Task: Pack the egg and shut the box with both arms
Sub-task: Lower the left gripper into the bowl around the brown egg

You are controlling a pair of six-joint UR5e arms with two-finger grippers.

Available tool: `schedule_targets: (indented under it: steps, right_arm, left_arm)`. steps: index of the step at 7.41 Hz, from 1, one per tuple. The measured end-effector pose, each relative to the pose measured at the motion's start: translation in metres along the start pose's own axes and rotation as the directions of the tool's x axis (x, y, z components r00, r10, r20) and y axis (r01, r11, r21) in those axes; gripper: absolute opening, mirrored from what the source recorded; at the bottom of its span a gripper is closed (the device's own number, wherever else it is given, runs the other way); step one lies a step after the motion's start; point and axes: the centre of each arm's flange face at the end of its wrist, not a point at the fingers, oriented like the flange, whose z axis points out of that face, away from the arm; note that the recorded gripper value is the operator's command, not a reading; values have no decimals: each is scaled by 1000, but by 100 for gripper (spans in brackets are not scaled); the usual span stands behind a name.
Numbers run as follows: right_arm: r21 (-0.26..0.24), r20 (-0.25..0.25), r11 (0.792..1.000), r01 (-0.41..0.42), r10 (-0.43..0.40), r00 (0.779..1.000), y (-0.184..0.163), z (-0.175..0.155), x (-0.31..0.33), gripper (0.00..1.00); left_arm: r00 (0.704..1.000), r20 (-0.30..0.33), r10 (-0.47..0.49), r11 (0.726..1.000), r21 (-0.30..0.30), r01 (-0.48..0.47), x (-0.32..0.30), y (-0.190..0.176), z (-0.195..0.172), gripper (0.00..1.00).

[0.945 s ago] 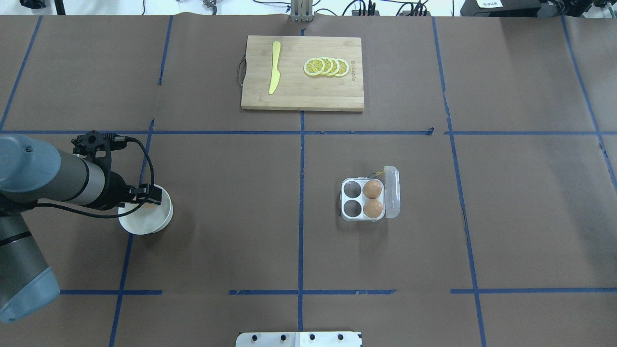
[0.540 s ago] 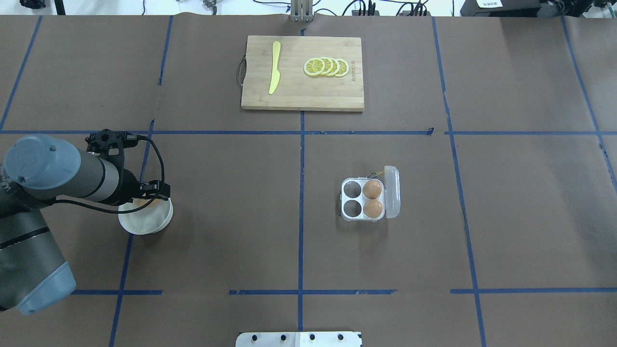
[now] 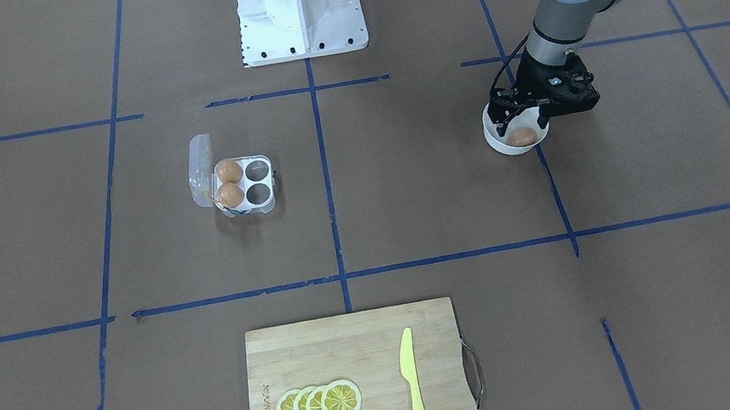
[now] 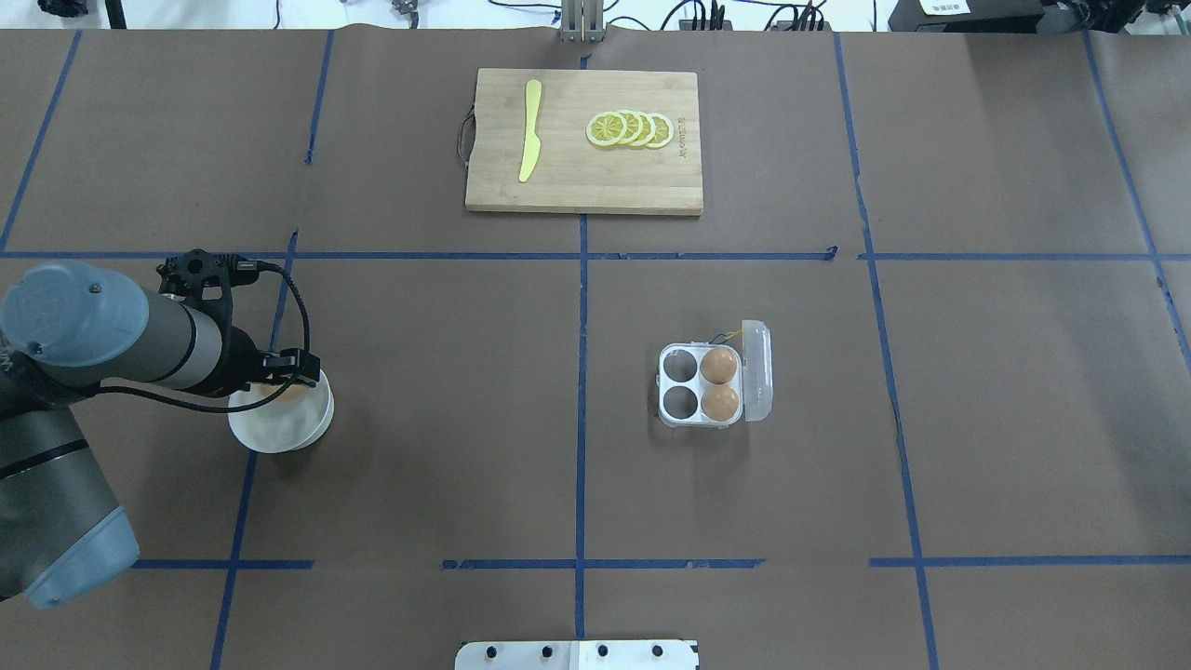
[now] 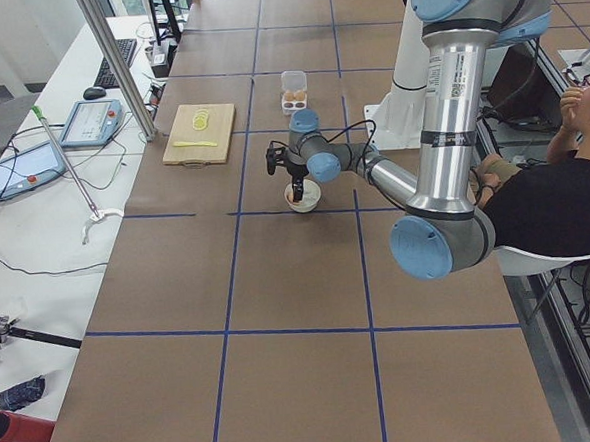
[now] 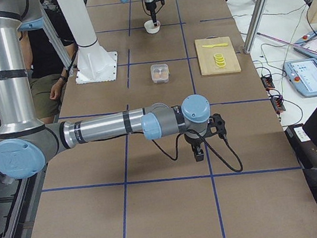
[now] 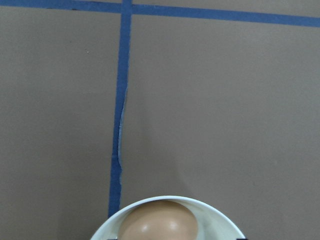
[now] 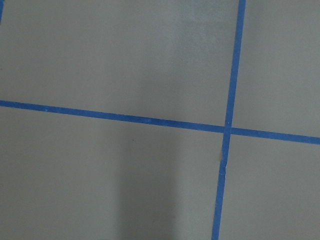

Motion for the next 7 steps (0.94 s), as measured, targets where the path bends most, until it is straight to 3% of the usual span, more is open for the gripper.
schedule_targets:
  steps: [7]
  right_arm:
    - [0, 5, 1000, 0, 0, 1000, 0, 0, -1, 100]
  left_arm:
    - [1000, 20, 1, 1000, -26, -1, -1, 10, 16, 83]
